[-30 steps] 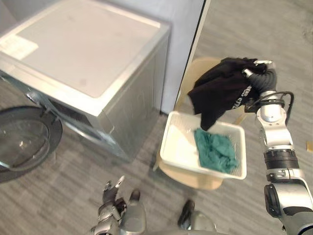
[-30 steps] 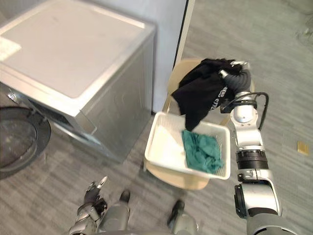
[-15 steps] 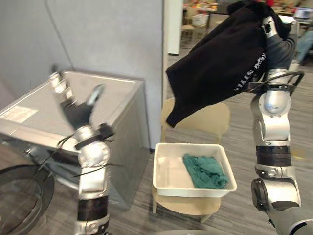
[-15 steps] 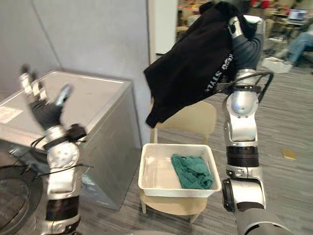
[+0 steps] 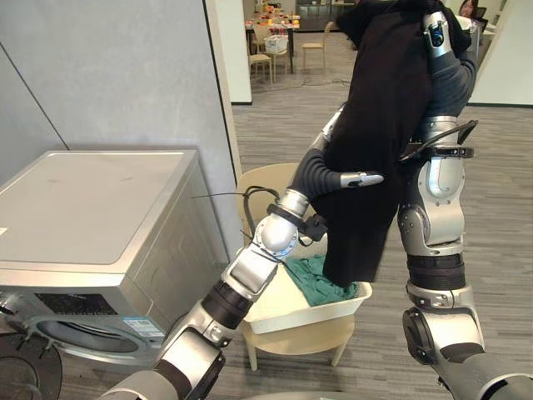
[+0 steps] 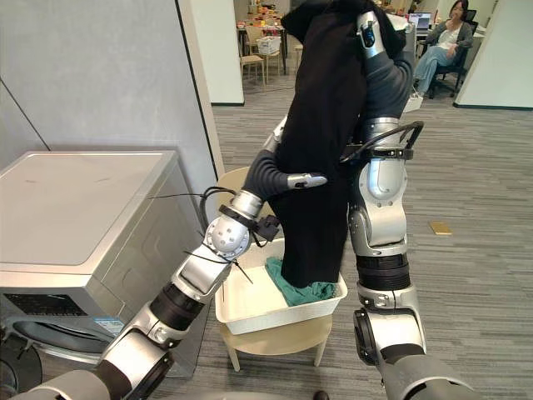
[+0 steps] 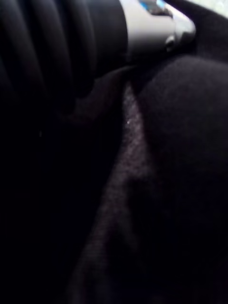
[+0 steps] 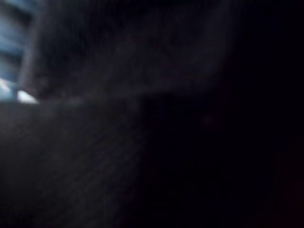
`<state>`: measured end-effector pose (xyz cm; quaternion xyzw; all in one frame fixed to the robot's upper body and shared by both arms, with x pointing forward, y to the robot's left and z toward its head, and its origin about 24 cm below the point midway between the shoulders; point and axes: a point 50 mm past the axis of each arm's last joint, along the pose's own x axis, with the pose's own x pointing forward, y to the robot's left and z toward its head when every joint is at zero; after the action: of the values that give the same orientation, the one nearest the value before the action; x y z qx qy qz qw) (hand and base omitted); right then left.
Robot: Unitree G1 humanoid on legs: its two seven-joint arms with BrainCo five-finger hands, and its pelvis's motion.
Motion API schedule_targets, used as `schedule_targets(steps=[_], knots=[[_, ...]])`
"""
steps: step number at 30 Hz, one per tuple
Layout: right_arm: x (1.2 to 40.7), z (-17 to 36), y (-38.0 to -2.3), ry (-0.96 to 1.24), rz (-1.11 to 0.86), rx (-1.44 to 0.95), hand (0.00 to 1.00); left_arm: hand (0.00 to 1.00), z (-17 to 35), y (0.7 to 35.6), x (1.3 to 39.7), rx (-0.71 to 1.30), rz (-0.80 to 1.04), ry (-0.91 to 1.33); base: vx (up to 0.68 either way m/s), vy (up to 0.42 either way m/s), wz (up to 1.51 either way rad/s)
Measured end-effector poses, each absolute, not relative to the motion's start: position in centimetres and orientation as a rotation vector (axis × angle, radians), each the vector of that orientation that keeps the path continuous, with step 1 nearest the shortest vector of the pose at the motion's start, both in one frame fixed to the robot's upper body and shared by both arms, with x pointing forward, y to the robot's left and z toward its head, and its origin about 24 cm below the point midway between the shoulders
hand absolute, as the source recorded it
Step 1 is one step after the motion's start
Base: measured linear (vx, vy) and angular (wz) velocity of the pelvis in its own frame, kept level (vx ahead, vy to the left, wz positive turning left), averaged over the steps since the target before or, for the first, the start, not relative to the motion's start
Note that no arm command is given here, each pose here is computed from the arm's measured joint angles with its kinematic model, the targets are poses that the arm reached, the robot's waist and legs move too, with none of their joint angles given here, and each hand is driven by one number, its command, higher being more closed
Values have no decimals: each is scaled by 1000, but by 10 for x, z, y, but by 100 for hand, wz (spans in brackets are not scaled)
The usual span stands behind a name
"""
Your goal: Pick up the laundry basket with both hands and put the clothes into the washing machine.
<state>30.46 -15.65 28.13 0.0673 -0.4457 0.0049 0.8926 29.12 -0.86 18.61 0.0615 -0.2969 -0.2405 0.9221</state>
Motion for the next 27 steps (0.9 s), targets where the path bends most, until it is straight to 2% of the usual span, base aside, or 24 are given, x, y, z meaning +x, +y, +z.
schedule_targets(steps=[4, 15, 16, 27], knots=[[305, 276, -155, -907, 8, 155, 100, 0, 189, -25, 299, 176, -532, -592, 36, 11, -1], [306, 264, -164, -861, -7, 207, 100, 0, 186, -37, 308, 233, -573, -553, 23, 5, 0], [306, 265, -165, -862, -11, 207, 100, 100, 188, -38, 309, 247, -575, -560, 0, 0, 0], [304, 270, -179, -889, -49, 235, 100, 100, 208, -42, 309, 345, -567, -684, -16, -2, -4]])
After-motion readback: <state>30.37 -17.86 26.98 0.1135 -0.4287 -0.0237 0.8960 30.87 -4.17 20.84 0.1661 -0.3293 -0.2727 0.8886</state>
